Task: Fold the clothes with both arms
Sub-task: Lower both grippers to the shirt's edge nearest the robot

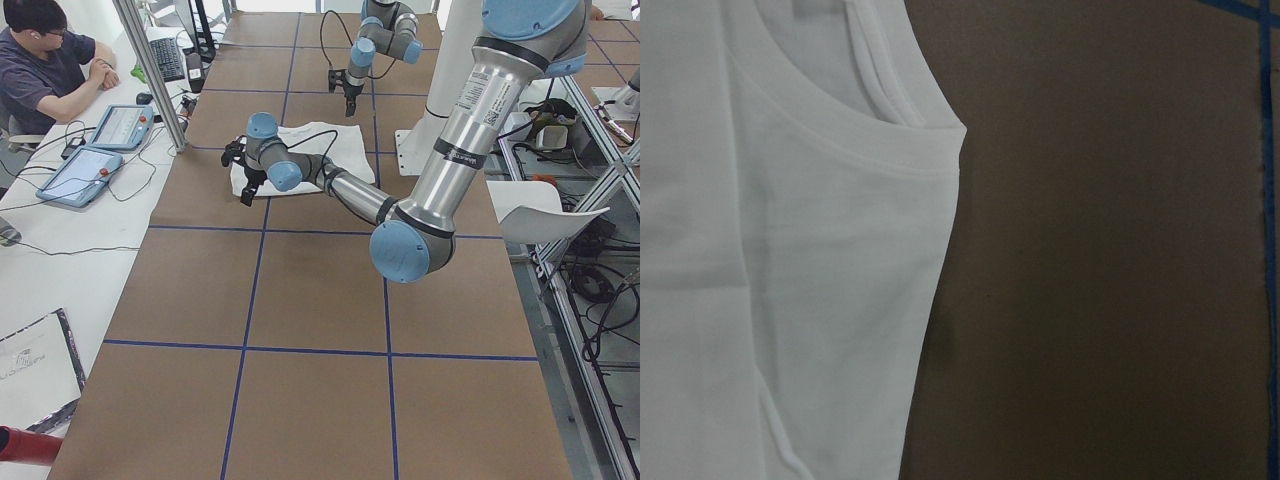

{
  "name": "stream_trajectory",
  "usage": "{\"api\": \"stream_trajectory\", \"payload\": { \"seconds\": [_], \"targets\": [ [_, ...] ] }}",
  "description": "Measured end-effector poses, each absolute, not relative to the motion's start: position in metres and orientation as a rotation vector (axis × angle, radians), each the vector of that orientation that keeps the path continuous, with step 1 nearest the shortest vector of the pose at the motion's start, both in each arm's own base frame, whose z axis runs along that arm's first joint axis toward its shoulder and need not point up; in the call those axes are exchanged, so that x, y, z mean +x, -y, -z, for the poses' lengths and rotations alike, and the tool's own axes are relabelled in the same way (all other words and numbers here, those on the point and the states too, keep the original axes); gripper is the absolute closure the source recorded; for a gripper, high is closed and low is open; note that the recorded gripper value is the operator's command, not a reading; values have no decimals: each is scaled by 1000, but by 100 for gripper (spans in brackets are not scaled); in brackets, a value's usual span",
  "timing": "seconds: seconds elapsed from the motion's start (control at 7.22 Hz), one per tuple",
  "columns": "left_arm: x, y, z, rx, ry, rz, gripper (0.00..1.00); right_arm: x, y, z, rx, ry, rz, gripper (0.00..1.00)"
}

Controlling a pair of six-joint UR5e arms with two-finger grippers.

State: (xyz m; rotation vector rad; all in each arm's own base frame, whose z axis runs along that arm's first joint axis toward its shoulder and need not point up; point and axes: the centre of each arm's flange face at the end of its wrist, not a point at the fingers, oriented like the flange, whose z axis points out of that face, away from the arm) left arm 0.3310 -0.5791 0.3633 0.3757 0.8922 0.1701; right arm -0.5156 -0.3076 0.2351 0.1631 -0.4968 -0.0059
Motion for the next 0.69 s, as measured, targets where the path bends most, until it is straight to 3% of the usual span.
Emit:
{"api": "stream_trajectory", "payload": {
  "seconds": [0.69],
  "targets": [
    [449, 393, -296, 90, -1084, 50, 0, -473, 293, -288, 174, 837, -195, 0]
  ]
}}
